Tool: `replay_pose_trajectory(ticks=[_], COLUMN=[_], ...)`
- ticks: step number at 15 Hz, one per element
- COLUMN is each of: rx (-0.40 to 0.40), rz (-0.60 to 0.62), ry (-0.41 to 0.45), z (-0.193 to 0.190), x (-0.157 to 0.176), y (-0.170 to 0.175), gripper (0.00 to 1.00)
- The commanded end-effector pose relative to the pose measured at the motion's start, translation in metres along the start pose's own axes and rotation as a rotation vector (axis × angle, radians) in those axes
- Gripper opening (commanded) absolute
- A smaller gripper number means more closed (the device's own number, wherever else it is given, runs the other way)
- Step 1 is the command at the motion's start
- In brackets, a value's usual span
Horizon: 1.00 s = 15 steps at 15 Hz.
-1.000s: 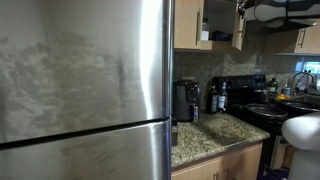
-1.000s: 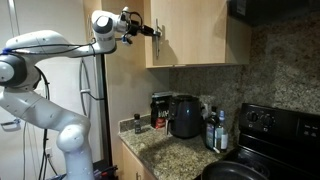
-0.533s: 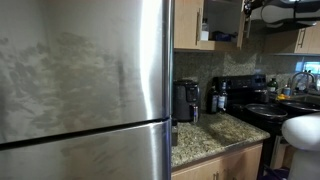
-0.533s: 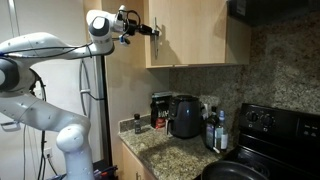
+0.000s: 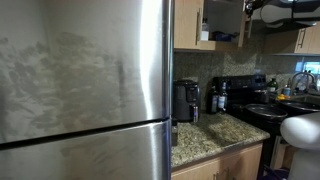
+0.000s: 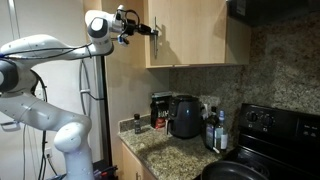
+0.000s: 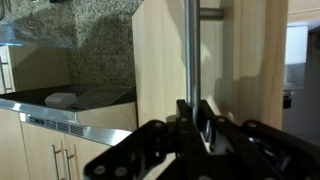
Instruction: Open the top right cupboard door
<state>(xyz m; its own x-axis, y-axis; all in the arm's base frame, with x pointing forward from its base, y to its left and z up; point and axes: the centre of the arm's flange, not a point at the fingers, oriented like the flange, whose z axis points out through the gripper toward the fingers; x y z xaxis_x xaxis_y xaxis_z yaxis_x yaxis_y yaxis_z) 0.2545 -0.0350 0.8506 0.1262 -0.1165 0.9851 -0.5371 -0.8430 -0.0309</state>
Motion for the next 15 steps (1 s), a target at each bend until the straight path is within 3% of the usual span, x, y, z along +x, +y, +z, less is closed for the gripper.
replay_pose_trajectory(ticks=[1, 5, 8, 11, 12, 13, 15], rx=[-0.152, -0.196, -0.34, -0.459, -0.417, -0.361, -0.293], rz=[0.02, 0.041, 0.114, 0.221, 0.217, 0.207, 0.195], ry=[-0.011, -0.016, -0.061, -0.105, -0.153, -0.225, -0.315], z=[-0.035, -0.051, -0.056, -0.061, -0.059, -0.054, -0.045], x=[-0.019, -0.028, -0.04, -0.045, -0.049, -0.053, -0.065], y=[0.068, 0.119, 0.18, 0.194, 0.189, 0.181, 0.158], gripper=[0.04, 0.04, 0.04, 0.04, 0.13, 0.36, 0.41])
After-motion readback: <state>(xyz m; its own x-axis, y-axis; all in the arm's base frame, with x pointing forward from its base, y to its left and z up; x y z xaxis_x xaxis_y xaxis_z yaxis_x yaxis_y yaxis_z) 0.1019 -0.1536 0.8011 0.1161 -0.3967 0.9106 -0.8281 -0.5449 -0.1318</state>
